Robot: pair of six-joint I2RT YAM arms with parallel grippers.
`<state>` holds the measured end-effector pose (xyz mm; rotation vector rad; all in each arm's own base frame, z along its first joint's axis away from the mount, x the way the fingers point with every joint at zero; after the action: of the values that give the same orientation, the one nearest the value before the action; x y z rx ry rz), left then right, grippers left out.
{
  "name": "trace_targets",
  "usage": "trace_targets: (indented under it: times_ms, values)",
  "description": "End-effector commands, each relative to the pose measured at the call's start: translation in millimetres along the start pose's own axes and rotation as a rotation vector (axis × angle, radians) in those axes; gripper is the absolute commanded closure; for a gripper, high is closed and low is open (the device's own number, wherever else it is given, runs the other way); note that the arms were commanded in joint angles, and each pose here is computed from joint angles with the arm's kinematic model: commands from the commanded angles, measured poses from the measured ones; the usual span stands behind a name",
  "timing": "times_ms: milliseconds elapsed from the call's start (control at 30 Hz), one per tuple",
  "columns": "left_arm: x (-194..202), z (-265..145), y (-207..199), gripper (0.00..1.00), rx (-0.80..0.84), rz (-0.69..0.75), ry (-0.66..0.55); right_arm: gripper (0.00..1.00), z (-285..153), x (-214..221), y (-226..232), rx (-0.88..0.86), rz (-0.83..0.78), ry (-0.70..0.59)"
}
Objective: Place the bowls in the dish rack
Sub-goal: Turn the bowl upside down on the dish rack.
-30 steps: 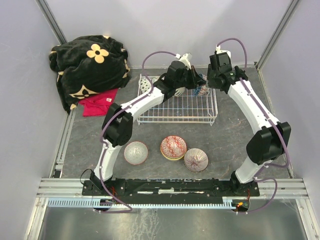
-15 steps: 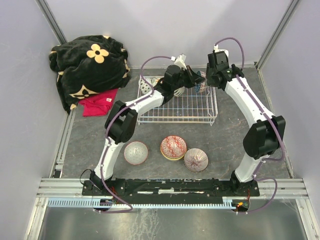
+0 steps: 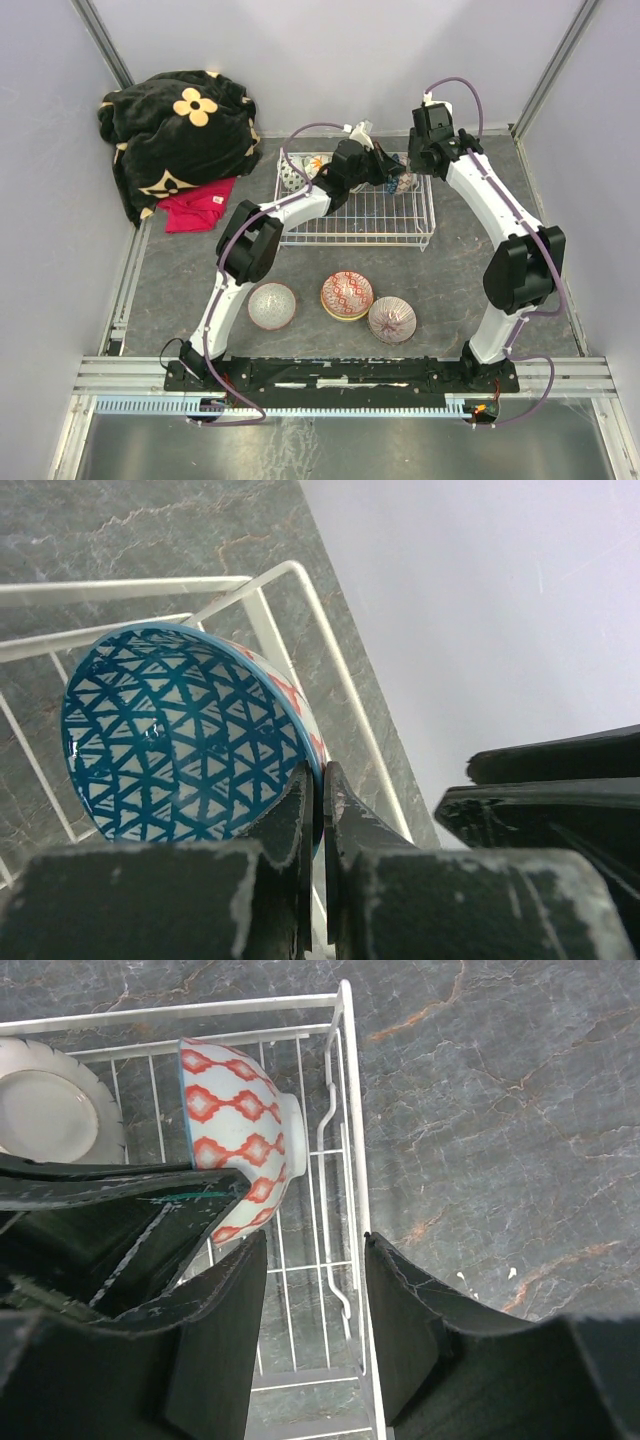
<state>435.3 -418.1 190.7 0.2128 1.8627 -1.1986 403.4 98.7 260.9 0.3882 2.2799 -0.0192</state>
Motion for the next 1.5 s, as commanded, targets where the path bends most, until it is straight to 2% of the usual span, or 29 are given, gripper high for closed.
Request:
trace_targets:
  times_ms: [0, 300, 567, 800, 1067, 1467]
  values:
    - [-11.5, 2.7, -8.9, 0.97, 0.062, -0.018, -0.071, 0.48, -2.7, -15.3, 5.7, -0.033, 0.024, -0.054]
    - [-5.1, 0.4, 11.0, 0.97, -0.033, -0.031, -0.033, 0.48, 3.2, -10.5, 6.6, -0.04, 0.022, -0.037]
    - [-3.6, -5.7, 34.9, 0.97, -0.186, -0.036, 0.047, 0.48, 6.6, -5.9, 7.6, -0.055, 0.029, -0.021]
    - [1.5, -9.5, 55.6, 0.97, -0.251, -0.054, 0.105, 0.48, 5.6, -5.3, 8.4, -0.069, 0.037, -0.014]
    - [-7.4, -19.4, 63.2, 0.95, -0.383, 0.013, 0.157, 0.48, 3.9, -3.4, 8.6, -0.08, 0.037, -0.01]
    - [-19.2, -31.7, 71.6, 0.94, -0.457, 0.059, 0.174, 0.48, 0.4, -3.5, 7.1, -0.088, 0.039, -0.008]
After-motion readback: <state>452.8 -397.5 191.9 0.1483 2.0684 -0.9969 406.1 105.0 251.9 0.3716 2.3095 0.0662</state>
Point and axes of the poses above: each gripper's point midway between its finger pads, its own z axis out along the fingers, its own y axis along the line the jaws close on, x = y × z, the point moved 8 cm from there along -z, back along the fingers, and after that the axes turned 12 degrees about z, right-handed, at the moved point
